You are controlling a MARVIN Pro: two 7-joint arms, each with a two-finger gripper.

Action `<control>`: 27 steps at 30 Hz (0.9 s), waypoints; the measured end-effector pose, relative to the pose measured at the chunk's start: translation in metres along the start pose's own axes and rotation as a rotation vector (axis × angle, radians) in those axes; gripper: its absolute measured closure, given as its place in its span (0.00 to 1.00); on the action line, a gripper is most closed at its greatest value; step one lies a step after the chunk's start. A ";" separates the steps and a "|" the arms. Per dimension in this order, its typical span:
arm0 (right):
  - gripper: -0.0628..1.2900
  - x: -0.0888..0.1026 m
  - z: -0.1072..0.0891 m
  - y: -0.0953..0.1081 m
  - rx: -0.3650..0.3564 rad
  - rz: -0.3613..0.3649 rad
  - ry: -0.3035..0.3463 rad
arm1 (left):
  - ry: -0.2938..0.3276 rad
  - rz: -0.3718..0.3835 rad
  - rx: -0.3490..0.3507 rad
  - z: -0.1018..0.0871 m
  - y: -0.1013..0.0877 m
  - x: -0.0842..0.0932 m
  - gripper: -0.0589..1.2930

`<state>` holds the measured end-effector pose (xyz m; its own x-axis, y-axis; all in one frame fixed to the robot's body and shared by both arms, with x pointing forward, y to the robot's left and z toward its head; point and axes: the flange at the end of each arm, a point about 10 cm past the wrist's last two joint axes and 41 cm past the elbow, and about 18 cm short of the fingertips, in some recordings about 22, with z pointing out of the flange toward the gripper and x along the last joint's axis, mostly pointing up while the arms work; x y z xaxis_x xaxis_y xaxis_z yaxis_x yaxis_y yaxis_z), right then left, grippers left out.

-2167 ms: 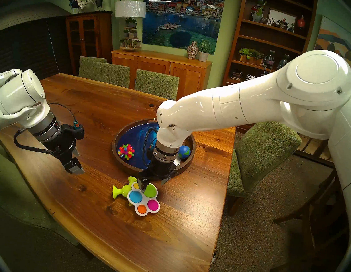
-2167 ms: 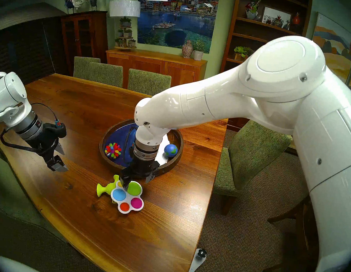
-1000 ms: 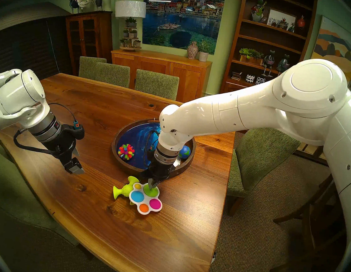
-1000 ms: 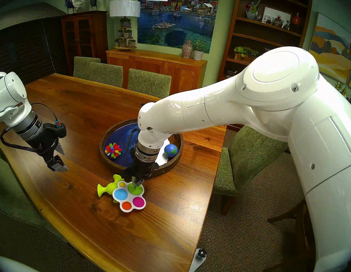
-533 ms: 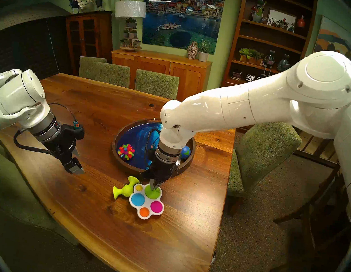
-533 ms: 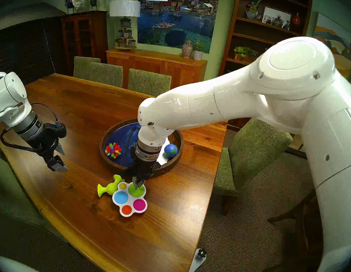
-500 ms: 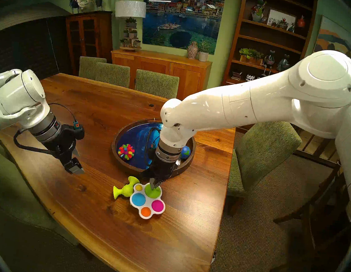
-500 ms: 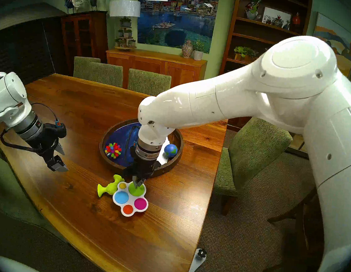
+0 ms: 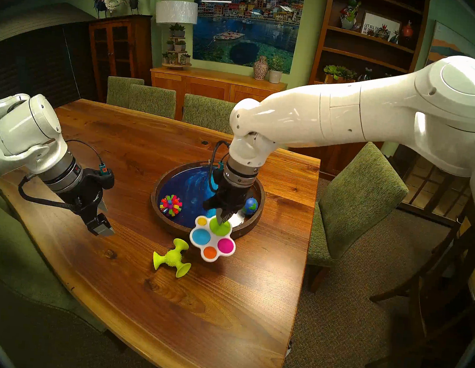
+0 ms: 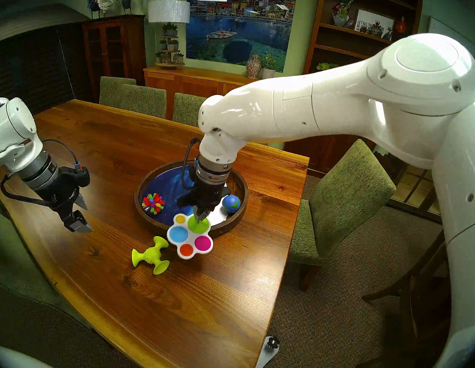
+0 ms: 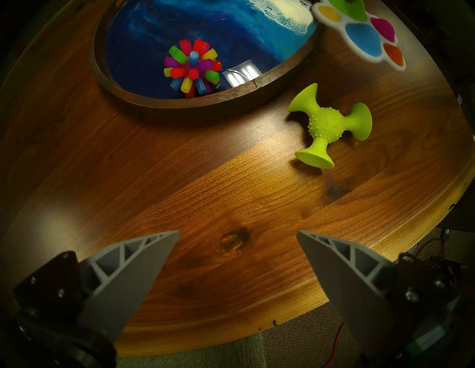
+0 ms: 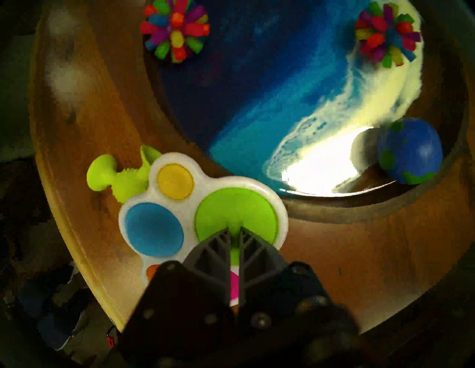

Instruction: Put toys in center tray

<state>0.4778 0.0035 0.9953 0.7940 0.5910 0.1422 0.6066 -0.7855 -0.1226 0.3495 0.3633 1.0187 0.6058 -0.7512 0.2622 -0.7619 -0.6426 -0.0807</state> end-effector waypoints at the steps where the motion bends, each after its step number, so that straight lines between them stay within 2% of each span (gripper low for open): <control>1: 0.98 0.005 -0.002 0.004 -0.013 0.007 0.013 | 0.000 0.000 0.000 0.000 0.000 0.000 0.04; 7: 0.98 0.018 -0.005 0.014 -0.048 0.030 0.049 | 0.000 0.000 0.000 0.000 0.000 0.000 0.04; 12: 0.98 0.030 0.000 0.022 -0.072 0.052 0.083 | -0.001 0.000 -0.001 0.000 0.000 0.000 0.04; 27: 0.98 0.052 0.033 0.043 -0.117 0.132 0.150 | -0.004 -0.001 -0.003 0.001 0.000 -0.001 0.04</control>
<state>0.5460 0.0065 0.9655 0.8461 0.4550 0.2776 0.4825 -0.8751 -0.0363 0.3490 0.3636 1.0171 0.6076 -0.7509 0.2589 -0.7618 -0.6432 -0.0776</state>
